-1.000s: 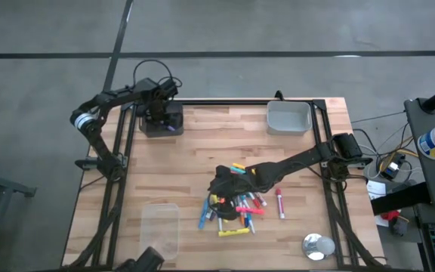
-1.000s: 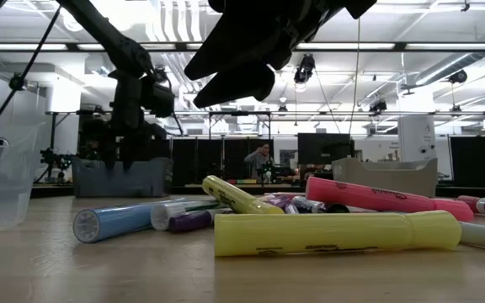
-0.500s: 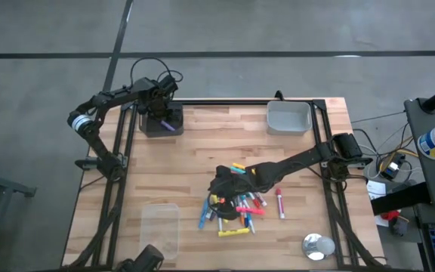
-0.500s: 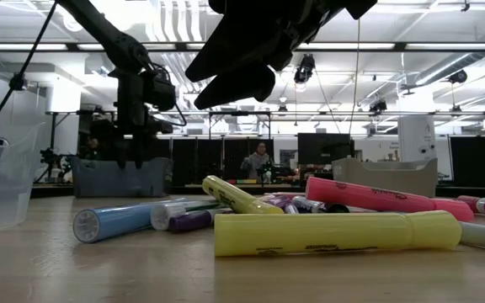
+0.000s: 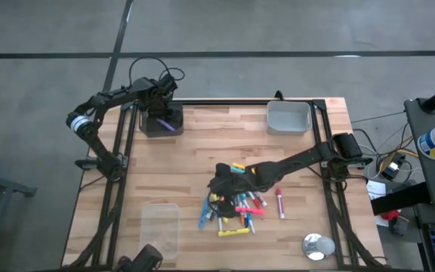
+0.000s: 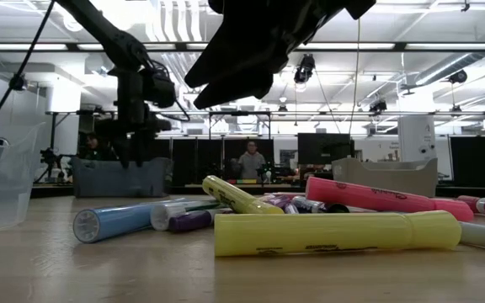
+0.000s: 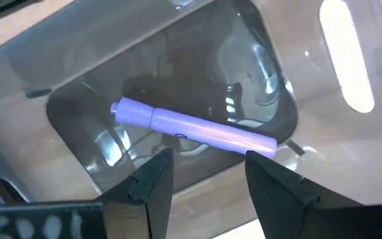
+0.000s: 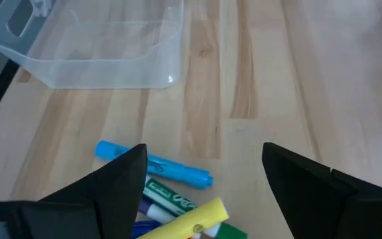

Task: Pick & Place Markers
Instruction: Put the violet highlighter pen into the black bin

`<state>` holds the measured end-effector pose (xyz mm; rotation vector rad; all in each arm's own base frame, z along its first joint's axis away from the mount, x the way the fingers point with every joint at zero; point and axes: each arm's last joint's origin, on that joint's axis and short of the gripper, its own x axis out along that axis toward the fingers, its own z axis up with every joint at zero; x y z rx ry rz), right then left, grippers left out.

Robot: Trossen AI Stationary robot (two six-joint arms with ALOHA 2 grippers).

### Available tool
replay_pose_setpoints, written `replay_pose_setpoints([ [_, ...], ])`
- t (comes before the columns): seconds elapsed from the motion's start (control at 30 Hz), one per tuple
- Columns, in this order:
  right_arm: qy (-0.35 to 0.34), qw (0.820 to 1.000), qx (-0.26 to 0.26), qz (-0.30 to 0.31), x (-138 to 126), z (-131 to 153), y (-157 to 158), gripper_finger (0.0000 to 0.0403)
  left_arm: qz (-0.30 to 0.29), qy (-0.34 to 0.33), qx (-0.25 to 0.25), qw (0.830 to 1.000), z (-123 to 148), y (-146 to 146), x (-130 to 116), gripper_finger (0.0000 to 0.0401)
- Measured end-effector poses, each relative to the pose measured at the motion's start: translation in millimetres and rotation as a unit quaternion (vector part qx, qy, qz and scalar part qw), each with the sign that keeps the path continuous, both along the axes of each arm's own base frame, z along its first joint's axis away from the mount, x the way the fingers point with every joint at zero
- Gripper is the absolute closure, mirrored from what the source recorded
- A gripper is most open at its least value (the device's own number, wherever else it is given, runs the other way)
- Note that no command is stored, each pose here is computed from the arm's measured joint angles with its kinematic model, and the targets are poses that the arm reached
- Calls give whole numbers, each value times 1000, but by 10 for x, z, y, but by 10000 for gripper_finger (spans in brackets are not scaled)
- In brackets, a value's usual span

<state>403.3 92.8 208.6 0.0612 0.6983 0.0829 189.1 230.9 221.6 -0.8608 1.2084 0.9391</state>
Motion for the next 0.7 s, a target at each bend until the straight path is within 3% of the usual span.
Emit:
replay_pose_setpoints([
  [0.17, 0, 1000, 0, -1, 1, 0, -5, 110, -122, 17, 12, 992, -1, -10, 8, 222],
  [0.4, 0, 1000, 1, -1, 2, 1, -5, 110, -294, 68, 49, 952, 1, -14, 34, 222],
  [0.53, 0, 1000, -1, 0, 2, 1, -5, 110, -333, 132, 81, 930, 1, 21, 14, 222],
  [0.7, -1, 1000, -2, -1, 6, 1, -26, 110, -339, 132, 65, 929, -75, -12, -8, 223],
])
